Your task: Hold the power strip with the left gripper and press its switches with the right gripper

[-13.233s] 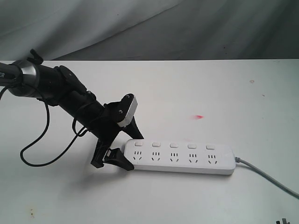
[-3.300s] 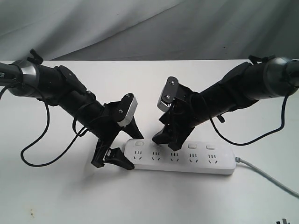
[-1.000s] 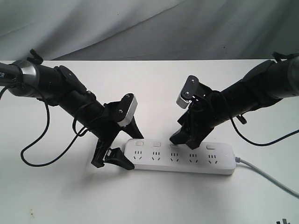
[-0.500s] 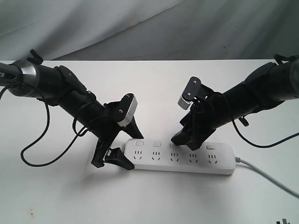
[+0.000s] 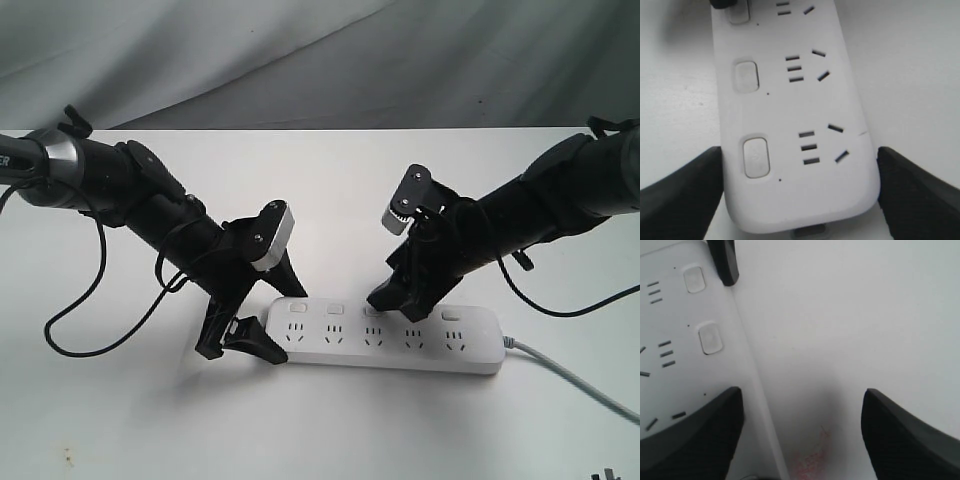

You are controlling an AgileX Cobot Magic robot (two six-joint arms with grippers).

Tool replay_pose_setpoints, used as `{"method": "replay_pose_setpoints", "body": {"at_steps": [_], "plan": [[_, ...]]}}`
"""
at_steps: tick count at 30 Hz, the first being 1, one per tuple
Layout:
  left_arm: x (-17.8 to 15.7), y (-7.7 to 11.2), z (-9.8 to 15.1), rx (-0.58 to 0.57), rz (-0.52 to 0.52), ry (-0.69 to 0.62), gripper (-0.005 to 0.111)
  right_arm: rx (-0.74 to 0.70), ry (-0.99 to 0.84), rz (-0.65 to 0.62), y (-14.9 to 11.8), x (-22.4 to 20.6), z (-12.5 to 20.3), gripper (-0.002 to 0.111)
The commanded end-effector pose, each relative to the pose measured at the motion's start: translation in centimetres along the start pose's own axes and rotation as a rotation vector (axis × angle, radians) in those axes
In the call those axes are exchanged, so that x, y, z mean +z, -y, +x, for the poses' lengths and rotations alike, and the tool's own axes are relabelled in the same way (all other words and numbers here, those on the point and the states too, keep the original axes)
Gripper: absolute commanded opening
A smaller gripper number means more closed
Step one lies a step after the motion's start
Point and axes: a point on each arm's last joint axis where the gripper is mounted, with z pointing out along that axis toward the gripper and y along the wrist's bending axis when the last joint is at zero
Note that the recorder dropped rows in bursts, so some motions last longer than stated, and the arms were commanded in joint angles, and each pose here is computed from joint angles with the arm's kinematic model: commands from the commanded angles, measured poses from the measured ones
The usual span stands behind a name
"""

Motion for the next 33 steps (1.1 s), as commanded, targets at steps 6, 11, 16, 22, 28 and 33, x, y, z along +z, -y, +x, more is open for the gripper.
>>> {"method": "replay_pose_setpoints", "body": {"at_steps": [6,11,16,22,28,33], "plan": [[0.0,-0.2,-0.1,0.008,-0.013,-0.001,0.0,-0.017,-0.075,-0.036,-0.9,2.5,1.3,0.062],[0.0,-0.2,-0.1,0.008,-0.013,-0.001,0.0,-0.013,-0.062,-0.03,-0.9,2.0,1.0,0.062],[0.0,-0.2,-0.1,0.008,-0.013,-0.001,0.0,-0.023,0.06,-0.011,-1.3,-0.7,-1.6,0.062],[0.0,-0.2,-0.1,0.008,-0.013,-0.001,0.0,-0.03,0.144,0.068,-0.3,-5.2,-2.6,0.062],[0.0,-0.2,-0.1,0.008,-0.013,-0.001,0.0,0.023,0.041,0.102,0.4,-5.4,-0.5,0.062],[0.0,-0.2,-0.1,0.008,-0.013,-0.001,0.0,0.07,-0.002,0.117,0.5,-3.9,1.2,0.062]]}}
